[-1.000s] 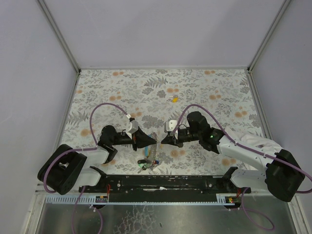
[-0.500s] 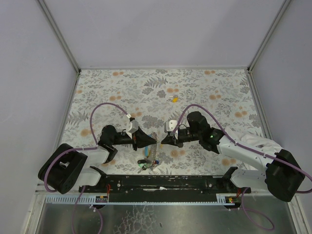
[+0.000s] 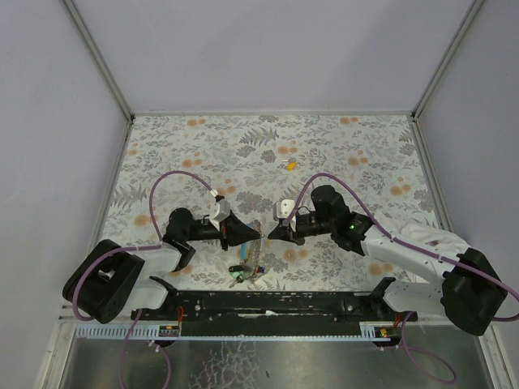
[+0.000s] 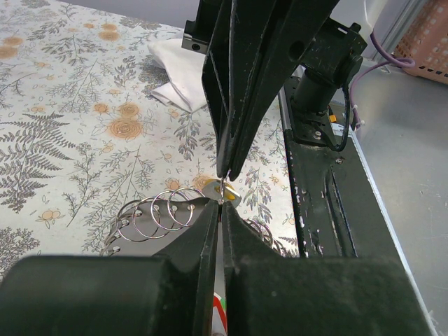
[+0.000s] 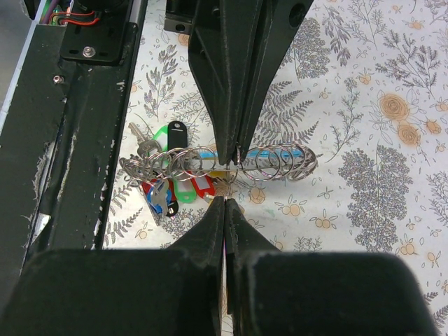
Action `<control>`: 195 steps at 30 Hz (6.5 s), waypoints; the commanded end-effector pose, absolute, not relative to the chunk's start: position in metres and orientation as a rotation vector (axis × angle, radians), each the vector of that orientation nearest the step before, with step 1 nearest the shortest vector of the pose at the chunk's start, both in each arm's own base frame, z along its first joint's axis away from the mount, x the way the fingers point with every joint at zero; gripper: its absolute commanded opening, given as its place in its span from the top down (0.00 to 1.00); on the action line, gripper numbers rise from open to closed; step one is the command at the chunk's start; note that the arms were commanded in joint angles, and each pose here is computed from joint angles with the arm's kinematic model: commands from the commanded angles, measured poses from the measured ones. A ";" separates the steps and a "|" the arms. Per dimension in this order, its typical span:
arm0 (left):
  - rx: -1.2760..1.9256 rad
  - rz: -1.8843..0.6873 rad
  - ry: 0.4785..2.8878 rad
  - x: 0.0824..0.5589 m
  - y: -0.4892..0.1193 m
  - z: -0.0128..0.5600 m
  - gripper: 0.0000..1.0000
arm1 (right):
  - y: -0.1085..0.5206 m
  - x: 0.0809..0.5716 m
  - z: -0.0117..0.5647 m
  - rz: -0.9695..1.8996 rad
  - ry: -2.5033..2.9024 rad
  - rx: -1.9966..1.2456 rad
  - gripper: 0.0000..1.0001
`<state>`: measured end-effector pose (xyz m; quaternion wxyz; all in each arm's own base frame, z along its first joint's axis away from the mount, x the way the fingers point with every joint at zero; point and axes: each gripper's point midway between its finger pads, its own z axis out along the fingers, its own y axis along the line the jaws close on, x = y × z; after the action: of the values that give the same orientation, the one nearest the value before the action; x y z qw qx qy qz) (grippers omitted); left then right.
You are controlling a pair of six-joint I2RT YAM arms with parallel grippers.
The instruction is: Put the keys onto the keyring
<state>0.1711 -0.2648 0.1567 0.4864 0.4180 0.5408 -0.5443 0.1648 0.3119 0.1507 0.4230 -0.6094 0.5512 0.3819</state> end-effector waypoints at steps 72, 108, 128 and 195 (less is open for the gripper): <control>0.946 -1.291 1.379 0.188 -0.273 0.168 1.00 | 0.320 0.169 0.179 0.867 1.306 -1.495 1.00; 0.659 -1.390 1.391 0.197 -0.268 0.187 1.00 | 0.324 0.168 0.164 0.847 1.344 -1.534 1.00; 0.626 -1.436 1.310 0.186 -0.272 0.198 1.00 | 0.325 0.177 0.161 0.812 1.343 -1.428 0.92; 0.768 -1.383 1.435 0.190 -0.278 0.192 0.61 | 0.318 0.191 0.204 0.663 1.373 -1.481 1.00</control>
<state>0.1901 -0.2741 0.1831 0.4909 0.3172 0.5924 -0.5544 0.1828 0.3055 0.1659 0.4494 -0.6149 0.5870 0.2744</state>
